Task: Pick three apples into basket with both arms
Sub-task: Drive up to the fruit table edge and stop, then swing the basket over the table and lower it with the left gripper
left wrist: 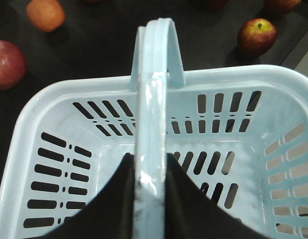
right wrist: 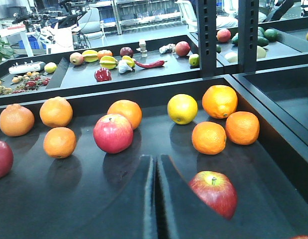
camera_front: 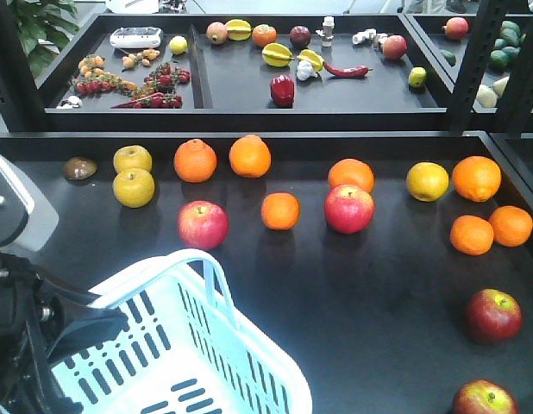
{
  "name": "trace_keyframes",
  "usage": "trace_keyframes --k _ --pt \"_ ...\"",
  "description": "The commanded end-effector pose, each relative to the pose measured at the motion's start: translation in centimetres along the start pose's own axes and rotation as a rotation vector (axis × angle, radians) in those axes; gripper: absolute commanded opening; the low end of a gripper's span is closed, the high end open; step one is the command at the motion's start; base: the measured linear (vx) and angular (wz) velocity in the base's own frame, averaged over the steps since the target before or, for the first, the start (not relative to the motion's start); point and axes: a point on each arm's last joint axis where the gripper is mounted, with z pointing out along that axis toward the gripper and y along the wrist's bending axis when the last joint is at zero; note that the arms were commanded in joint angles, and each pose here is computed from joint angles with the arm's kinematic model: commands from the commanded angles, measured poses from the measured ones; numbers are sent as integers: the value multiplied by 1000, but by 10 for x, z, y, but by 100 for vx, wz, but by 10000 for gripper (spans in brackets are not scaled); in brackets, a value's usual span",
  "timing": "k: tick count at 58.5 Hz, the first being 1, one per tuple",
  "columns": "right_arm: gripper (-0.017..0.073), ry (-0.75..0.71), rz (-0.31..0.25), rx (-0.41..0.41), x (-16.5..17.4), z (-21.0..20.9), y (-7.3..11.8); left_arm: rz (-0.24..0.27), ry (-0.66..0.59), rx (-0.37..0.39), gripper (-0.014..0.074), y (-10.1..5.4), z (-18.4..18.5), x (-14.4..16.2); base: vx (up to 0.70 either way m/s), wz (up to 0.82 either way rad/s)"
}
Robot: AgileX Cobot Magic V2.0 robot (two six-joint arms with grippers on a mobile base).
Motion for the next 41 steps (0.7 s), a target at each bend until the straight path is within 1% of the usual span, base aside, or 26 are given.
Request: trace_keyframes --k 1,41 --pt "-8 -68 -24 -20 -3 0 2 -9 -124 -5 -6 -2 -11 -13 0 0" --pt "-8 -68 -24 -20 -3 0 2 -9 -125 -5 -6 -2 -11 -14 0 0"
